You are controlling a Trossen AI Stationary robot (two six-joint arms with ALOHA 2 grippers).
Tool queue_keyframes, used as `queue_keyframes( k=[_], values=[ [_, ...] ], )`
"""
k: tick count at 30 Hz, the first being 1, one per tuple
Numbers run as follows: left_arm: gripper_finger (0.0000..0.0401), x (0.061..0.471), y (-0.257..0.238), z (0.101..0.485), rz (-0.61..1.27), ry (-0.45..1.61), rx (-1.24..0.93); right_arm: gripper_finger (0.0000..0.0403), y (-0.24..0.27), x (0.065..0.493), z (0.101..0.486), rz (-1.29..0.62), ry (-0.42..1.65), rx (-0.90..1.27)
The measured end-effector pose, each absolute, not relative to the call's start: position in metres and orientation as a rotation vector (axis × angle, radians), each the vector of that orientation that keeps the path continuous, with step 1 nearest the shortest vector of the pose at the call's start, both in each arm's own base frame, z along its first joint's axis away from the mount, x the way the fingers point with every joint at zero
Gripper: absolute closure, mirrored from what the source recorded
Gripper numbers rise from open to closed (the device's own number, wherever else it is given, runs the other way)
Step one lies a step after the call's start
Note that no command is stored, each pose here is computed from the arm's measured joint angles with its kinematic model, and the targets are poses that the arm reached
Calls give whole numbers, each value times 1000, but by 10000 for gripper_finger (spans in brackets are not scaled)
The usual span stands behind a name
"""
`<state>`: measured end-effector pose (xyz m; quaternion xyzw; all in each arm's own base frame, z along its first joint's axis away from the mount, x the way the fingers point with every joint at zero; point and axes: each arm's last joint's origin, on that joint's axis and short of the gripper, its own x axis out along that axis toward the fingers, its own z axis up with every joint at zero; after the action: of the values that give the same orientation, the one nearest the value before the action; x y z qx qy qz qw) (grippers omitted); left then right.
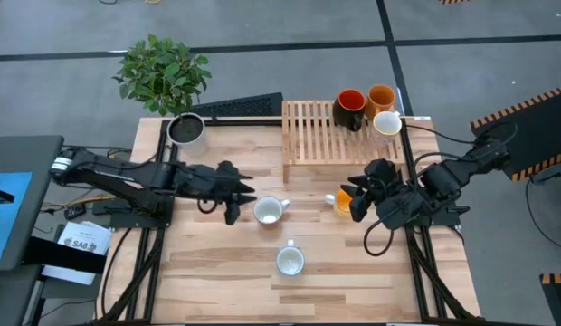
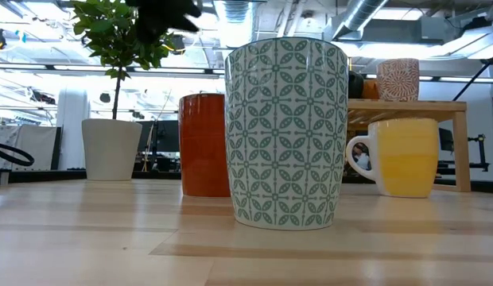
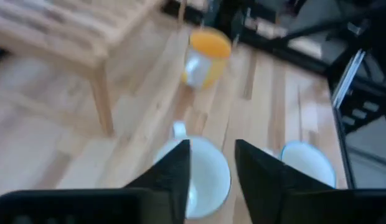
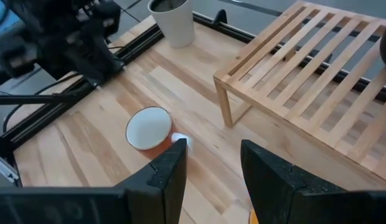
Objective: Place coffee mugs
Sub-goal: Put the red mug on the shelf
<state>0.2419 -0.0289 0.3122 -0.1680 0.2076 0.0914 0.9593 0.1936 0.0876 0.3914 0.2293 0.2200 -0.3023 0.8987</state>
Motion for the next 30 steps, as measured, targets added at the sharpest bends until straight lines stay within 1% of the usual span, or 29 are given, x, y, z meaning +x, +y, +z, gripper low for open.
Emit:
queue_keyframes(
  k=[4, 7, 17, 21, 28, 30],
  values=[
    [237, 259, -29, 292, 215, 506, -393, 227, 85, 194, 391, -642, 463, 469],
    [217, 270, -23, 279, 276, 570, -456, 227, 82, 195, 391, -654, 462, 472],
    [215, 311, -8, 271, 405, 866, -438, 227, 75, 196, 389, -695, 475, 459],
    [216, 328, -7, 265, 394, 946, -460, 227, 74, 196, 389, -696, 477, 450],
    [216, 342, -9, 235, 434, 1109, -517, 227, 74, 196, 389, -694, 480, 443],
    [216, 344, -9, 230, 438, 1126, -517, 227, 74, 196, 389, -694, 479, 444]
  ],
)
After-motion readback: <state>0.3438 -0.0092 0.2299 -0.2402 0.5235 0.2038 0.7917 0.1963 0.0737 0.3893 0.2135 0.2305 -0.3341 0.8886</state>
